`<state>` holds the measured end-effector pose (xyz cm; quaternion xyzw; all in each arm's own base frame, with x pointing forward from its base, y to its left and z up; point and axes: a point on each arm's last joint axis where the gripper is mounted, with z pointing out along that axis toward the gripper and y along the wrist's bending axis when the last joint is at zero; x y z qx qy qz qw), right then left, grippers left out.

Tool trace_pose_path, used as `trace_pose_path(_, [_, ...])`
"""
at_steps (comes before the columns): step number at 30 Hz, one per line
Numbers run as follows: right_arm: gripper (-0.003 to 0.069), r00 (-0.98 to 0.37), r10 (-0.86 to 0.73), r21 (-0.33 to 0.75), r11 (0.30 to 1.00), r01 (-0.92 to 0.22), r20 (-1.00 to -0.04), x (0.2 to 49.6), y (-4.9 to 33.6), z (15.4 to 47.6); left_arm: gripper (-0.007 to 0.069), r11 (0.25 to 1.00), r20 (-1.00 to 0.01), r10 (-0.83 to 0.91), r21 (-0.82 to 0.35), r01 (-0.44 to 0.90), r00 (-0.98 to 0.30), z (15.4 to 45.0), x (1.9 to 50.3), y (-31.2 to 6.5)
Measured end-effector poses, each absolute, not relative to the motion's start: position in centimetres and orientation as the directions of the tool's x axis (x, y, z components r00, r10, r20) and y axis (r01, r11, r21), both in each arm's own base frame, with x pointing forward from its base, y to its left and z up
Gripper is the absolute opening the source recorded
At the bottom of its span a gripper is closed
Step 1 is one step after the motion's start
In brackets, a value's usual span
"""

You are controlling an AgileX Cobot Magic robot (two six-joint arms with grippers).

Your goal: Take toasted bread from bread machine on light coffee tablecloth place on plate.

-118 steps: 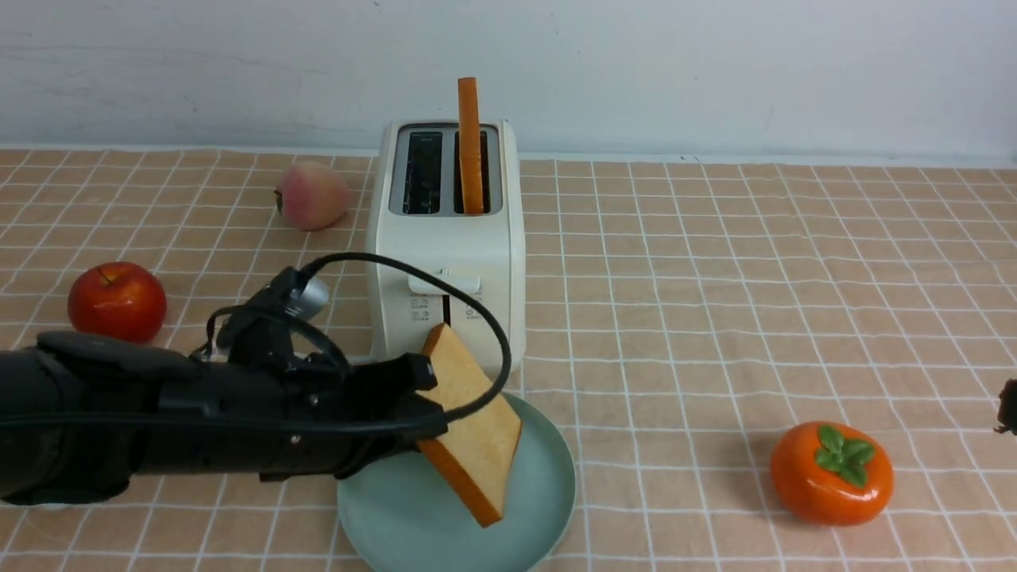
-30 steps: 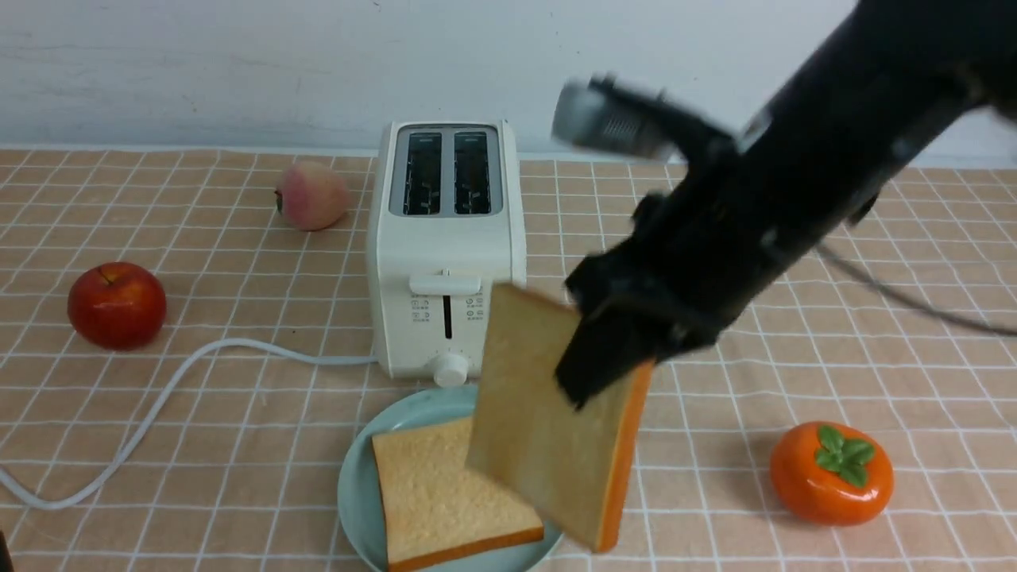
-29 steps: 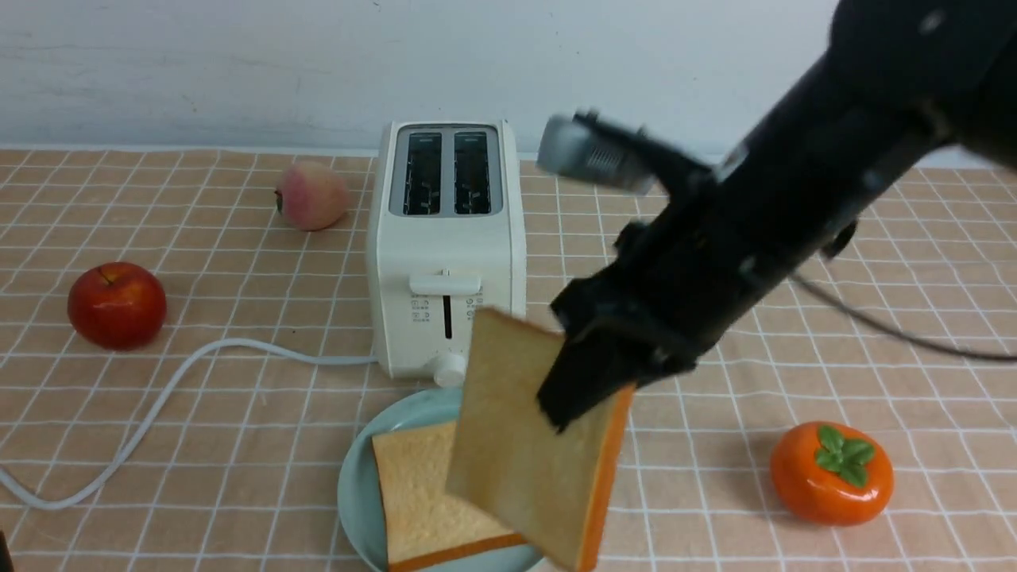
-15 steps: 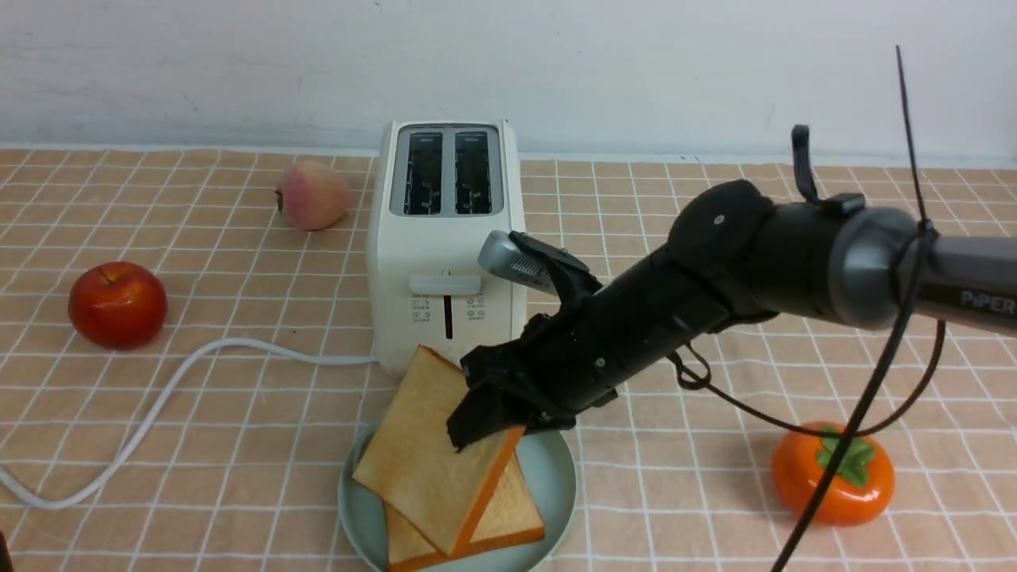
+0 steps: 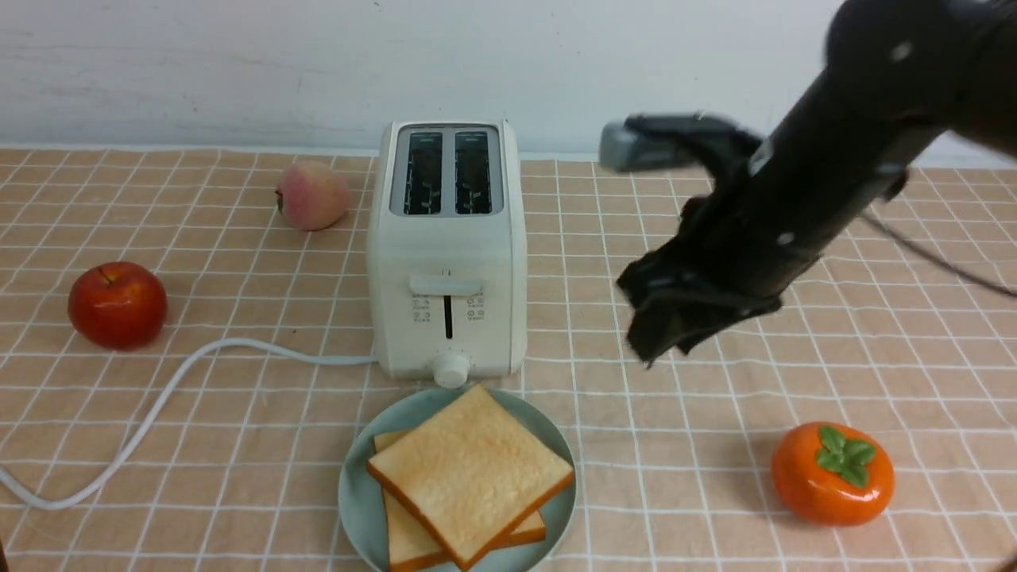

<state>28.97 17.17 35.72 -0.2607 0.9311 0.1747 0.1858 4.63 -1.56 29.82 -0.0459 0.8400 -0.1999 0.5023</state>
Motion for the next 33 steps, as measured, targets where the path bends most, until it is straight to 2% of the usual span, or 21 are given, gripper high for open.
trace_pose_path(1, [0.0087,-0.772,-0.410,0.198,0.809,-0.554,-0.485,27.4,16.4,37.8,-0.0014,0.915,-0.828,-0.280,-0.383,0.126,-0.486,29.9,4.7,-1.6])
trace_pose_path(3, [0.0006,-0.729,-0.349,0.166,0.831,-0.532,-0.590,23.9,14.5,41.8,-0.0014,0.913,-0.834,-0.284,-0.386,0.132,-0.474,30.0,4.7,-1.6])
trace_pose_path(6, [-0.0015,-0.638,-0.244,0.135,0.864,-0.485,-0.730,19.0,11.1,45.2,-0.0014,0.911,-0.841,-0.289,-0.389,0.139,-0.458,30.2,4.8,-1.6])
trace_pose_path(8, [-0.0012,-0.540,-0.174,0.117,0.879,-0.462,-0.823,15.0,8.6,46.1,-0.0014,0.914,-0.848,-0.285,-0.381,0.141,-0.447,30.3,4.8,-1.6])
trace_pose_path(10, [-0.0008,-0.426,-0.094,0.117,0.889,-0.443,-0.900,11.5,6.4,45.2,-0.0014,0.916,-0.854,-0.282,-0.375,0.142,-0.437,30.3,4.9,-1.5])
trace_pose_path(11, [-0.0008,-0.365,-0.052,0.119,0.895,-0.430,-0.930,9.8,5.2,43.8,-0.0014,0.916,-0.856,-0.282,-0.374,0.143,-0.433,30.4,4.9,-1.5])
trace_pose_path(13, [-0.0008,-0.297,-0.022,0.111,0.900,-0.421,-0.955,8.8,4.5,42.4,-0.0014,0.916,-0.859,-0.283,-0.374,0.146,-0.426,30.4,4.9,-1.5])
trace_pose_path(14, [-0.0008,-0.202,0.006,0.090,0.908,-0.410,-0.979,7.7,3.6,39.9,-0.0014,0.915,-0.861,-0.285,-0.375,0.149,-0.421,30.5,4.9,-1.5])
trace_pose_path(17, [-0.0008,-0.026,0.049,0.055,0.912,-0.406,-0.998,6.0,2.5,34.5,-0.0014,0.914,-0.863,-0.286,-0.376,0.150,-0.417,30.5,4.9,-1.5])
trace_pose_path(20, [-0.0008,0.084,0.106,0.060,0.903,-0.425,-0.991,4.9,2.1,31.6,-0.0014,0.915,-0.863,-0.286,-0.375,0.150,-0.416,30.5,4.9,-1.5])
trace_pose_path(24, [-0.0003,0.179,0.081,-0.001,0.910,-0.415,-0.980,3.8,1.4,29.5,-0.0014,0.914,-0.865,-0.287,-0.376,0.152,-0.413,30.6,5.0,-1.5])
trace_pose_path(33, [0.0003,0.297,-0.026,-0.138,0.922,-0.361,-0.955,2.9,0.8,29.5,-0.0014,0.915,-0.866,-0.285,-0.374,0.151,-0.412,30.6,5.0,-1.5])
